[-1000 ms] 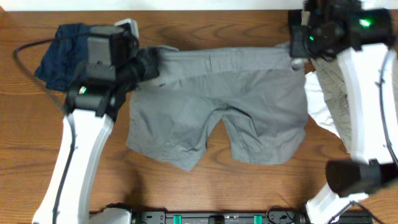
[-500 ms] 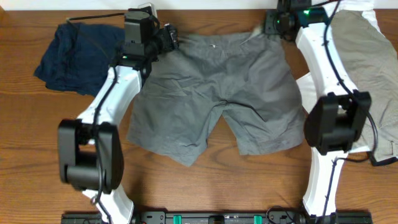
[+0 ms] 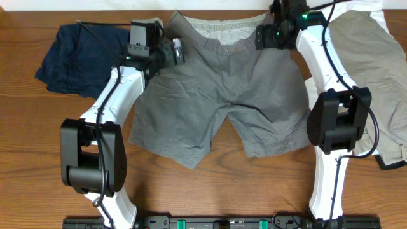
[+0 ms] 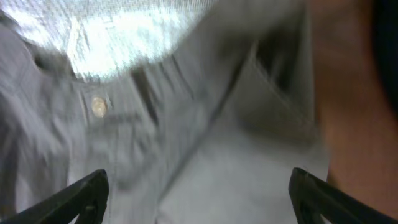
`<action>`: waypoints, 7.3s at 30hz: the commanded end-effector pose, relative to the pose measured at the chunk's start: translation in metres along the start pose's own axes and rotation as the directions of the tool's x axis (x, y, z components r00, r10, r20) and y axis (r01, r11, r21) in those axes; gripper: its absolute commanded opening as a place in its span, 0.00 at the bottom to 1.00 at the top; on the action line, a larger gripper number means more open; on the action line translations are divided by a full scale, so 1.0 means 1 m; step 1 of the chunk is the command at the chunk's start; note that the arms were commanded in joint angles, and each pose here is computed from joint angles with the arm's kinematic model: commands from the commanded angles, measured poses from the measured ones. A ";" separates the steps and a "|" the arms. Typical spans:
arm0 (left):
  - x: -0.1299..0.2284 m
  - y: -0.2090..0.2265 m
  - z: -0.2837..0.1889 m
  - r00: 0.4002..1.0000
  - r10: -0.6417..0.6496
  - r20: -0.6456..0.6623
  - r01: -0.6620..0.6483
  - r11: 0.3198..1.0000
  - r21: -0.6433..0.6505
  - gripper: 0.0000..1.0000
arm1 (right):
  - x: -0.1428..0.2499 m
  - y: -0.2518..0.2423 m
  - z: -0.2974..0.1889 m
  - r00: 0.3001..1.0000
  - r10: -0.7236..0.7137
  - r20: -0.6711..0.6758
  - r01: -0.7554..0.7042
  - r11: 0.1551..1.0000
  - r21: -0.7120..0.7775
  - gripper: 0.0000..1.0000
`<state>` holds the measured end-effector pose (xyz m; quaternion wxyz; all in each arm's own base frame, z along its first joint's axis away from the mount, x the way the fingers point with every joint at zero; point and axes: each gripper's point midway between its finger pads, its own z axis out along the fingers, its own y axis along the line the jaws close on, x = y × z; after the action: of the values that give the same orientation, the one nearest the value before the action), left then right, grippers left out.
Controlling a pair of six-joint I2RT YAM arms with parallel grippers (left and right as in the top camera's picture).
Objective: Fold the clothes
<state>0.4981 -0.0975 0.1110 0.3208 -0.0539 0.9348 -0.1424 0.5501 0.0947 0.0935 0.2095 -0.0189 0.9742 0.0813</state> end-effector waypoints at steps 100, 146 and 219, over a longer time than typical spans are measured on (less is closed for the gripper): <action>-0.042 -0.020 0.137 0.920 0.389 -0.042 -0.384 0.919 0.092 0.91 | 0.040 -0.005 -0.112 0.998 -0.053 -0.030 0.049 0.989 -0.137 0.76; -0.049 0.058 -0.119 0.972 -0.106 -0.208 0.037 0.950 -0.309 0.60 | 0.085 -0.001 -0.059 0.964 0.128 -0.233 -0.121 0.992 0.046 0.80; 0.064 0.023 0.020 0.536 0.621 -0.572 -0.619 0.750 0.234 0.72 | 0.005 -0.026 -0.073 0.993 -0.090 0.072 0.102 0.976 -0.191 0.99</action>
<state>0.4661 -0.0955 0.0558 0.0403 0.3053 0.9510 -0.0278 0.5147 0.0441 0.1467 0.2336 -0.0666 0.9575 0.1553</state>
